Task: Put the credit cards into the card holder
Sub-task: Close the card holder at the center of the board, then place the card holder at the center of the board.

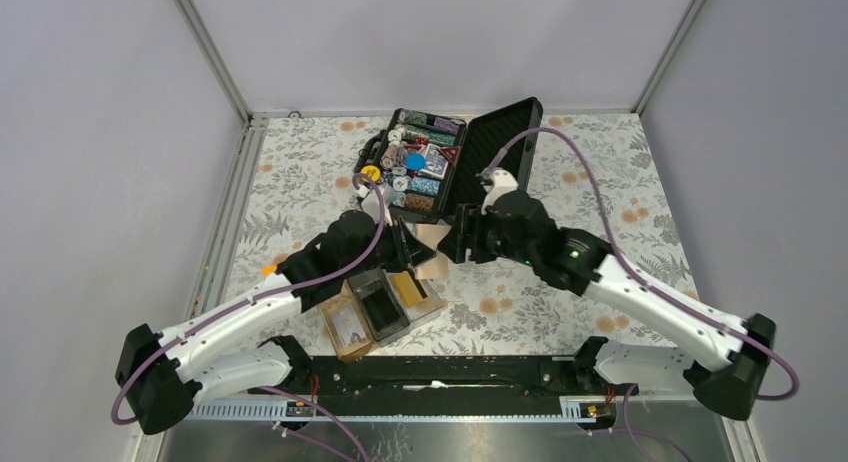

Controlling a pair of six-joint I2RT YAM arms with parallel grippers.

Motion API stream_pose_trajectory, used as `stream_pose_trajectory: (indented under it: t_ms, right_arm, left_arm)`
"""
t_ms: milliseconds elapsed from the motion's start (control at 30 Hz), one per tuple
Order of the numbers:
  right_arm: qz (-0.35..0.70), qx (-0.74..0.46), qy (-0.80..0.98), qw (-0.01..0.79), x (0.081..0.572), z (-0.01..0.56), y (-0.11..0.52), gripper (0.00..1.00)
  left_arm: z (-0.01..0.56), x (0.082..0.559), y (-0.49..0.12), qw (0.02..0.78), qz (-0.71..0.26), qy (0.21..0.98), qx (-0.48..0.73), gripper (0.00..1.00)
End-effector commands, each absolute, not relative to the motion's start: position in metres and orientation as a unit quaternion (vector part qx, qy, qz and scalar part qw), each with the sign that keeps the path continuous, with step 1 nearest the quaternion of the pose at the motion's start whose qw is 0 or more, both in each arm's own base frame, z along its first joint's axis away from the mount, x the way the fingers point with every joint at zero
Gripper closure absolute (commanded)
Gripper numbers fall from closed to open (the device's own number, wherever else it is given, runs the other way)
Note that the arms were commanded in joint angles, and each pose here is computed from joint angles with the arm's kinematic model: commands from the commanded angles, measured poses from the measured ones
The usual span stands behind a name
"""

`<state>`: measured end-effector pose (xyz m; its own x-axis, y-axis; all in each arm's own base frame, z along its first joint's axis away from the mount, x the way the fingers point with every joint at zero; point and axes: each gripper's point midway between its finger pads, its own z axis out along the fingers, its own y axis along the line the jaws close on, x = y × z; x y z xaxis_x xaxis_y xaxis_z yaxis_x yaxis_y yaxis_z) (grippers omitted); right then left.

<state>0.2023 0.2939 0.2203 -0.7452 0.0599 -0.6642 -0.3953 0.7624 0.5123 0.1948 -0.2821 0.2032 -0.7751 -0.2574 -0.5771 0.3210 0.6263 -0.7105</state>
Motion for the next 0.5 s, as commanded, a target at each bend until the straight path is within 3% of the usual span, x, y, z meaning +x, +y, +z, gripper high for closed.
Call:
stream_pose_trajectory:
  t_ms: [0,233,467]
  right_arm:
    - [0.271,-0.069,0.873,0.399,0.202,0.252,0.247,0.30]
    - [0.187,-0.019,0.862,0.471,0.220,0.260,0.191,0.10]
    - [0.159,0.025,0.877,0.453,0.245,0.219,0.152,0.04]
  left_arm:
    - [0.226,0.206,-0.298,0.343,-0.453,0.823,0.012,1.00]
    - [0.223,0.214,-0.347,0.303,-0.488,0.818,0.040,1.00]
    - [0.183,0.209,-0.404,0.241,-0.504,0.827,0.058,0.98]
